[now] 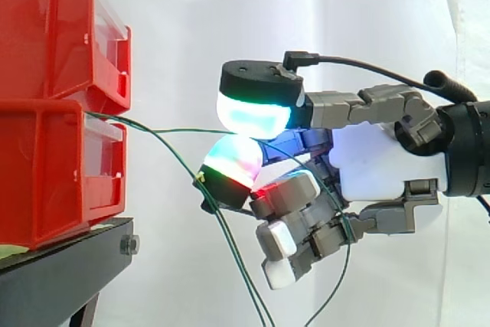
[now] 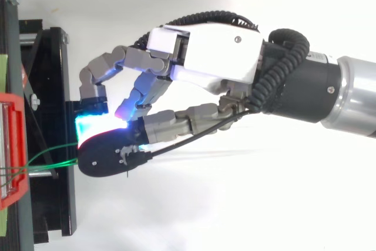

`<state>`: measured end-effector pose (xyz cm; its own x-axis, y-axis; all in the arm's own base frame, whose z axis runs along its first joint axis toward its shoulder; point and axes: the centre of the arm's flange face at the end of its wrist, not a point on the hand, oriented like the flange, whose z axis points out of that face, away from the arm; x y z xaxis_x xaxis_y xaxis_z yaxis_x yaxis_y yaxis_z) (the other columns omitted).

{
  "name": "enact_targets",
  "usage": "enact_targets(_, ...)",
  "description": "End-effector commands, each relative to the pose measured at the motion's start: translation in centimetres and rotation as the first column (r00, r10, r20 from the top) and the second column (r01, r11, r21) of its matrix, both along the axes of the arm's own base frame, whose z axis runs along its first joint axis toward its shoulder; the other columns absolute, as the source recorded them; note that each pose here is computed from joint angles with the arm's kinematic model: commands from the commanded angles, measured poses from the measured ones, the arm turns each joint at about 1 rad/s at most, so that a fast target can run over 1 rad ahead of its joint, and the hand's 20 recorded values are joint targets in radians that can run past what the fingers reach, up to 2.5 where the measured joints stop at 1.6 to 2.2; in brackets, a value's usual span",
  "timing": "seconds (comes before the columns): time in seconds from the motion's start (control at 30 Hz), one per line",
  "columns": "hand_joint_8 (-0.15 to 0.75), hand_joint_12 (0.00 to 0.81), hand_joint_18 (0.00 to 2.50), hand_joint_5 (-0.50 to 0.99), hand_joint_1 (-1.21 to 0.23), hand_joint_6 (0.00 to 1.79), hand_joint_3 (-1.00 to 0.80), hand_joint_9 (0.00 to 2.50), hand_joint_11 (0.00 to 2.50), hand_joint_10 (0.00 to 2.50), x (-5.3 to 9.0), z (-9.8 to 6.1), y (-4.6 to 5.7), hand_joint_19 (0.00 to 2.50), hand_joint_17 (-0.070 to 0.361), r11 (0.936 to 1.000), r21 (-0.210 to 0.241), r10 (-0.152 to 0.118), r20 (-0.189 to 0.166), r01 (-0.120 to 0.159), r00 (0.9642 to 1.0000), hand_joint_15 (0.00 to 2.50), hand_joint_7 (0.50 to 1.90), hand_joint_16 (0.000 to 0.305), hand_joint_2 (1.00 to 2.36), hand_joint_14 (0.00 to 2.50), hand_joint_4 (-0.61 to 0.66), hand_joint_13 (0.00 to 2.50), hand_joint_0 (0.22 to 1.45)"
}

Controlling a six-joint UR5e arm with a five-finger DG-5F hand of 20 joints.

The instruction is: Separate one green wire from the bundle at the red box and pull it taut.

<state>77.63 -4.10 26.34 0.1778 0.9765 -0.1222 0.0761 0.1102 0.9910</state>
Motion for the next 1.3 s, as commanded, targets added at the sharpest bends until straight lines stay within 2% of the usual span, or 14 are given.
enact_targets(0.0,0.328,0.382,0.85,-0.19,-0.7,0.87,-0.05,1.04,1.74,0.01,0.0,0.1,0.5,0.46,0.124,1.0,-0.004,0.009,0.001,-0.009,1.0,0.76,1.2,0.055,1.03,0.02,0.03,1.0,0.59)
enact_targets(0.13,0.327,0.383,0.85,-0.18,-0.7,0.86,-0.04,1.04,1.72,0.01,0.0,-0.2,0.8,0.46,0.124,0.9997,-0.003,0.022,-0.007,-0.022,0.9997,0.75,1.22,0.055,1.03,0.02,0.03,0.99,0.59)
enact_targets(0.17,0.329,0.383,0.85,-0.18,-0.7,0.86,-0.04,1.04,1.71,0.01,-0.2,-0.7,1.1,0.46,0.124,0.9993,-0.004,0.036,-0.014,-0.036,0.9992,0.75,1.22,0.055,1.03,0.02,0.03,0.99,0.59)
enact_targets(0.23,0.324,0.384,0.85,-0.18,-0.7,0.86,-0.04,1.04,1.71,0.01,-0.6,-1.4,1.2,0.46,0.124,0.9992,-0.006,0.041,-0.03,-0.041,0.9987,0.74,1.22,0.055,1.03,0.02,0.03,0.99,0.59)
enact_targets(0.27,0.33,0.381,0.85,-0.18,-0.7,0.86,-0.04,1.05,1.69,0.01,-1.1,-2.5,1.3,0.46,0.124,0.9989,-0.008,0.045,-0.051,-0.045,0.9977,0.74,1.23,0.055,1.03,0.02,0.03,0.99,0.59)
enact_targets(0.33,0.326,0.382,0.85,-0.18,-0.7,0.86,-0.04,1.05,1.7,0.01,-1.6,-3.9,1.4,0.46,0.124,0.9987,-0.009,0.049,-0.07,-0.05,0.9963,0.74,1.23,0.055,1.03,0.02,0.03,0.99,0.59)
enact_targets(0.4,0.326,0.383,0.84,-0.18,-0.7,0.86,-0.03,1.06,1.68,0.01,-1.9,-4.8,1.4,0.46,0.124,0.9987,-0.007,0.049,-0.066,-0.05,0.9966,0.74,1.24,0.055,1.03,0.02,0.03,0.99,0.59)
enact_targets(0.57,0.329,0.383,0.84,-0.18,-0.7,0.86,-0.03,1.07,1.68,0.01,-1.9,-5.4,1.8,0.46,0.123,0.9985,-0.002,0.054,-0.026,-0.054,0.9982,0.74,1.24,0.055,1.03,0.02,0.03,0.99,0.59)
enact_targets(0.73,0.324,0.383,0.84,-0.18,-0.7,0.86,-0.03,1.07,1.68,0.01,-1.9,-5.5,2.3,0.46,0.123,0.9982,-0.004,0.061,-0.021,-0.061,0.998,0.73,1.25,0.055,1.03,0.02,0.03,0.99,0.59)
enact_targets(1.27,0.328,0.378,0.84,-0.18,-0.71,0.86,-0.03,1.09,1.65,0.01,-2.0,-5.6,2.2,0.45,0.123,0.9983,-0.007,0.058,-0.027,-0.058,0.998,0.72,1.25,0.055,1.03,0.02,0.04,0.99,0.6)
